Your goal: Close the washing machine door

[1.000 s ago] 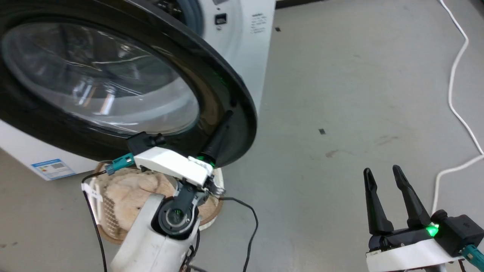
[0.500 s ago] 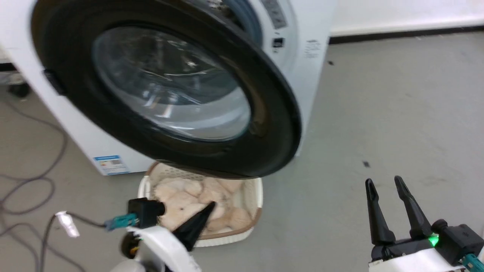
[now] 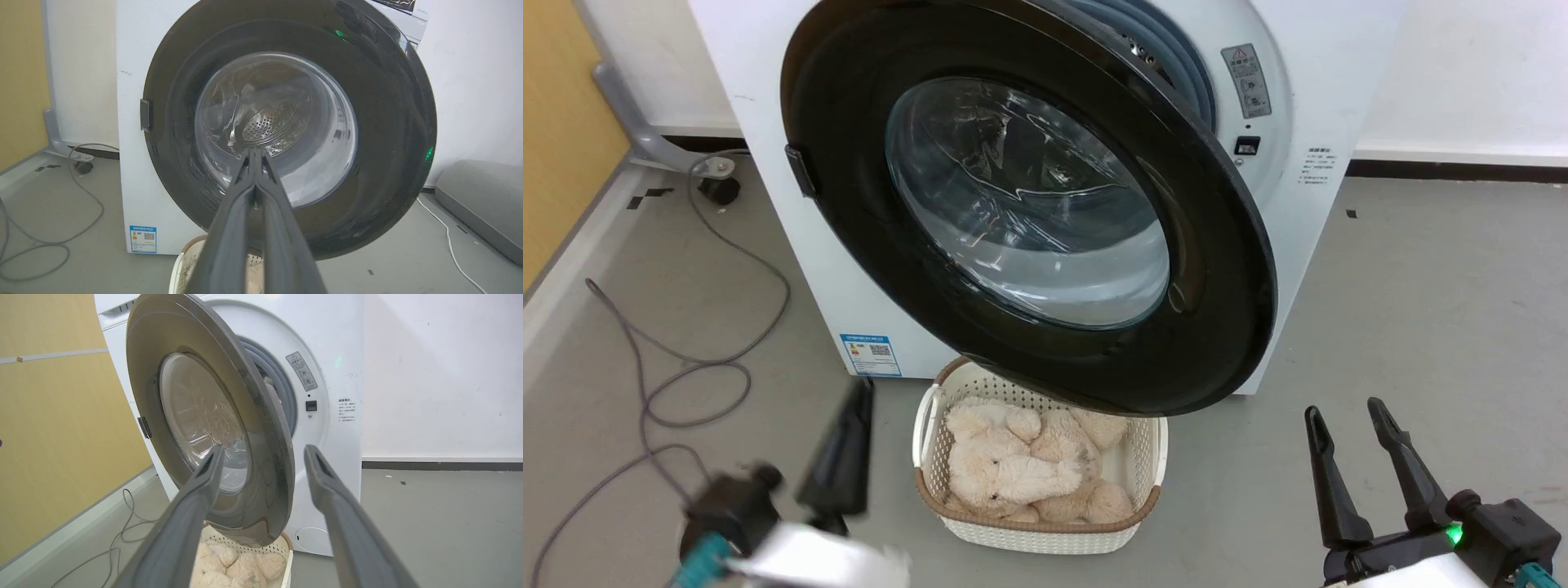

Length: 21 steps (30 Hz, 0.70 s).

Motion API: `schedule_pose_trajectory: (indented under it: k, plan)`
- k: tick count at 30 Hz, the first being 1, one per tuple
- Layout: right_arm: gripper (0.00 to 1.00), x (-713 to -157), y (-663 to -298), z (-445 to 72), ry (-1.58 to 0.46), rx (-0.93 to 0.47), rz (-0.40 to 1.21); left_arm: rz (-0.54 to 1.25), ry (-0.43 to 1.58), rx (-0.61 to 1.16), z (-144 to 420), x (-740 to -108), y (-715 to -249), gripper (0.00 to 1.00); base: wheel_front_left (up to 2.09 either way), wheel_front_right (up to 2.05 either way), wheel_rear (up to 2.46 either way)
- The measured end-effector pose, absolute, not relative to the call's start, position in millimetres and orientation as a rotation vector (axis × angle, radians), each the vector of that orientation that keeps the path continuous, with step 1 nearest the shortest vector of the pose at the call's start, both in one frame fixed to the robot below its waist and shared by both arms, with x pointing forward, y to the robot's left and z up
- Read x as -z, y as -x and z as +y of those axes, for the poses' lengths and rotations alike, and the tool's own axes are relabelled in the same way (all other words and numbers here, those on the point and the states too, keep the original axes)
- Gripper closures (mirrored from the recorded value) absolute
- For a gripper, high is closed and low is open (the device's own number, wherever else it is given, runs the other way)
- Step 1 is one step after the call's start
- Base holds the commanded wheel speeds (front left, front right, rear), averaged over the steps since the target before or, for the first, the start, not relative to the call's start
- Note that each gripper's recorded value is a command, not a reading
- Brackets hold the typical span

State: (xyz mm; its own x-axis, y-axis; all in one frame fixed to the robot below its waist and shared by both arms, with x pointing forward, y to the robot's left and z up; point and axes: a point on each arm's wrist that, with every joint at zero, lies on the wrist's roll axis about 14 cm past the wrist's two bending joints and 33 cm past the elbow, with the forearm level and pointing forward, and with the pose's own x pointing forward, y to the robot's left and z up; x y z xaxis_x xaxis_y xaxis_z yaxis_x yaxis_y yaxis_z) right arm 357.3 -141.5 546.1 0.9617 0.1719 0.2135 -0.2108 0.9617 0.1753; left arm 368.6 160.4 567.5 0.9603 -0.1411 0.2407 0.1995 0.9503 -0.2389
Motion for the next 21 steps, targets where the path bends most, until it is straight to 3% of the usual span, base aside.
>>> schedule_pose_trajectory:
  k: [1,2,3,4,15,16,17,21]
  plan:
    - [0.00,-546,-357,-139,-0.193,-0.203,-0.198,-0.208,0.261,0.168,160,-561,-363,1.00,0.00,0.00,0.00]
    - [0.00,-546,-357,-139,-0.187,-0.206,-0.198,-0.188,0.234,0.173,157,-553,-358,0.83,0.00,0.00,0.00]
    - [0.00,-546,-358,-138,-0.180,-0.208,-0.197,-0.170,0.197,0.177,155,-546,-354,0.05,0.00,0.00,0.00]
    - [0.00,-545,-358,-138,-0.175,-0.210,-0.195,-0.160,0.185,0.175,153,-541,-350,0.00,0.00,0.00,0.00]
    - [0.00,-537,-362,-122,-0.170,-0.257,-0.167,-0.134,0.166,0.148,150,-527,-337,0.00,0.00,0.00,0.00]
    - [0.54,-535,-363,-120,-0.167,-0.265,-0.160,-0.133,0.164,0.144,150,-526,-337,0.00,0.00,0.00,0.00]
    - [1.00,-534,-363,-118,-0.166,-0.274,-0.154,-0.133,0.165,0.140,152,-526,-337,0.00,0.00,0.00,0.00]
    - [1.00,-528,-368,-112,-0.134,-0.320,-0.134,-0.121,0.163,0.125,155,-521,-336,0.00,0.00,0.00,0.00]
